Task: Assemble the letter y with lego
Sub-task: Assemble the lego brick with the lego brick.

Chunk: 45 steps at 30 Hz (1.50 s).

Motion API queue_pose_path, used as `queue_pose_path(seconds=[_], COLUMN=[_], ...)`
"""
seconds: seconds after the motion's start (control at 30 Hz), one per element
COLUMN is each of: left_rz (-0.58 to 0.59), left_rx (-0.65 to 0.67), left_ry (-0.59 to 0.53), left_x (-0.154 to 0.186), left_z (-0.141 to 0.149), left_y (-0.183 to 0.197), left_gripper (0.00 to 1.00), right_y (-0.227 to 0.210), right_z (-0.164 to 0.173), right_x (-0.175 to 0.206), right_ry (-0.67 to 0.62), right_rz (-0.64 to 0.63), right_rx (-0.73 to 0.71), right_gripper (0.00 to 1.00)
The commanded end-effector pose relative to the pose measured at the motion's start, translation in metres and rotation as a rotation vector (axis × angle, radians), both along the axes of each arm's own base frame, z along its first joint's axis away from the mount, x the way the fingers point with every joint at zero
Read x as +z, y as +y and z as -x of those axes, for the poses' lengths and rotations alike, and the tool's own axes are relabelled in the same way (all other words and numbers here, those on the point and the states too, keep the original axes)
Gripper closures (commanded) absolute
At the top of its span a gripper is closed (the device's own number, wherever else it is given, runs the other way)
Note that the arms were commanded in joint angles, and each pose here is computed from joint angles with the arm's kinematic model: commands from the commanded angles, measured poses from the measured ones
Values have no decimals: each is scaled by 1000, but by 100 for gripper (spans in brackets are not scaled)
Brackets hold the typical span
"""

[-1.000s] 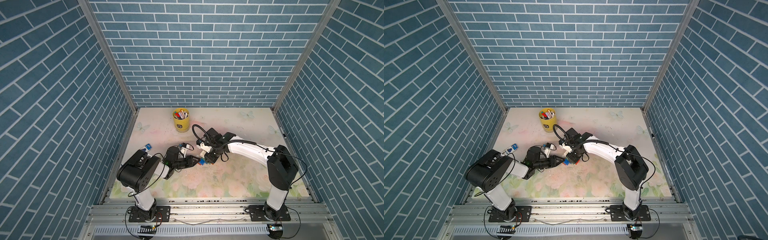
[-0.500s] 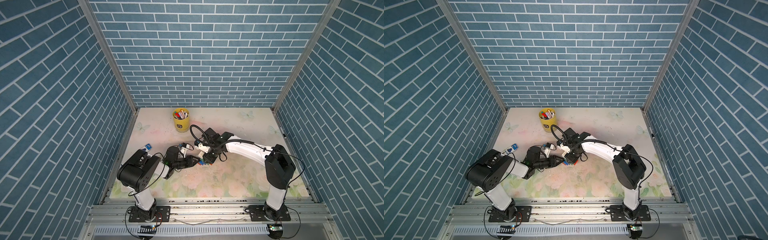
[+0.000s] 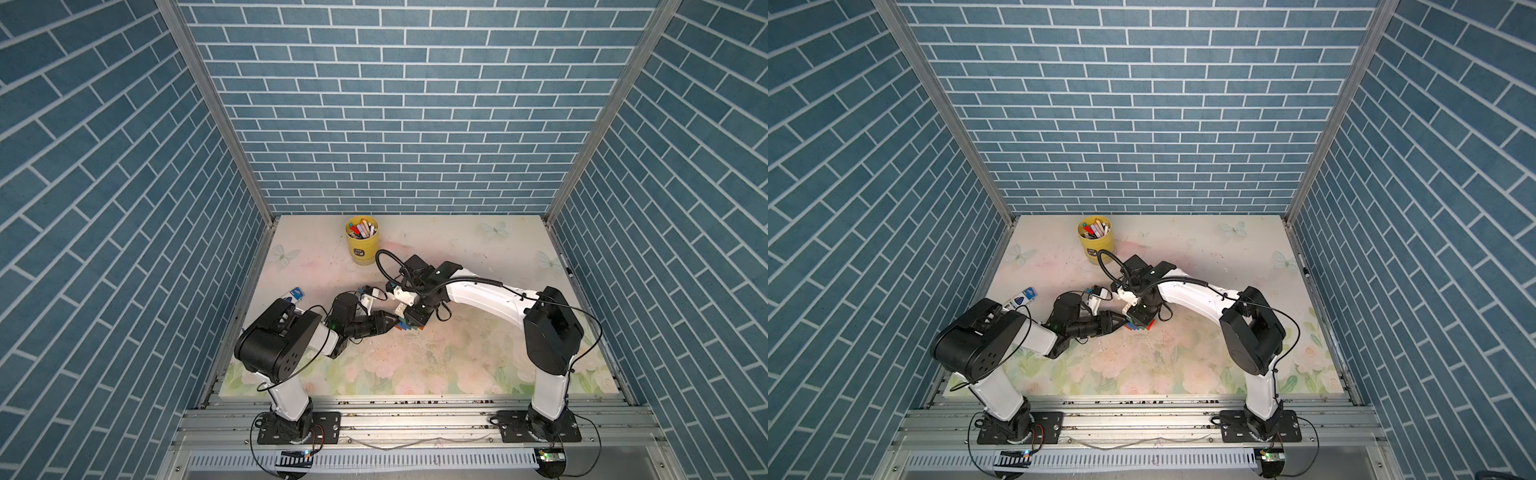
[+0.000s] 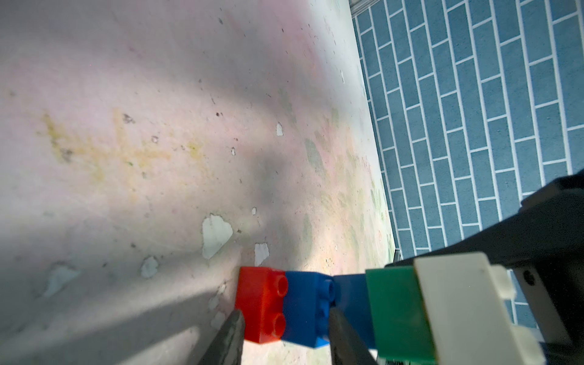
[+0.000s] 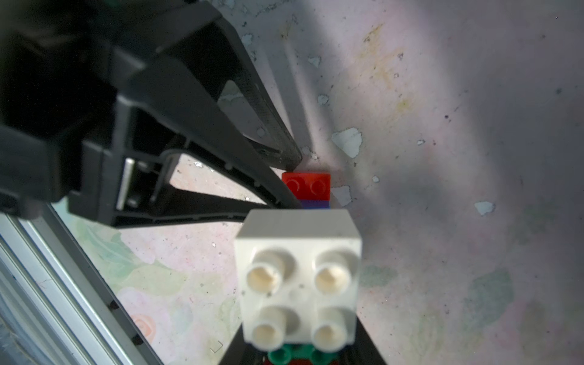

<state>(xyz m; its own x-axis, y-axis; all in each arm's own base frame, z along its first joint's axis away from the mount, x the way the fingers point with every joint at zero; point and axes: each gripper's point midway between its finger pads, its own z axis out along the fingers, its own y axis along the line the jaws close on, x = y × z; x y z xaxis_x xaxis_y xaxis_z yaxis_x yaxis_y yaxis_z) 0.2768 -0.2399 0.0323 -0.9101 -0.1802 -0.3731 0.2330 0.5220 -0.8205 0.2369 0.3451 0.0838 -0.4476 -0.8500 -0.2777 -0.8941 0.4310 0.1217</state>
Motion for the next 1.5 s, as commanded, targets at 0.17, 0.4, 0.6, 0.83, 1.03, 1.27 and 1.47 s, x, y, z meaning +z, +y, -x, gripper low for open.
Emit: queue_pose_path(seconds=[0.17,0.4,0.6,0.83,1.03,1.27,1.47], left_rz=[-268,-269,-270,-269,-268,-266,-263], left_rx=[94,95,94,92,94,92,92], left_ry=[352,351,354,354,353,351,347], left_x=[-91,-91,-92,-92,-92,-91,-89], left_z=[57,57,57,58,57,58,57], left_y=[51,51,51,51,51,51,51], left_gripper=[56,56,56,56,56,56,56], right_y=[-17,-13,-9,-4,-2,-1,1], right_z=[7,5,10,13,14,13,12], right_x=[-28,-32,-41,-46,-50,-46,-36], right_ry=[39,9,30,44,50,43,33], right_rz=[155,180,210,217,216,204,190], right_rx=[-36,-47,-36,-39,-39,-38,-34], right_gripper=[77,77,77,77,78,78,79])
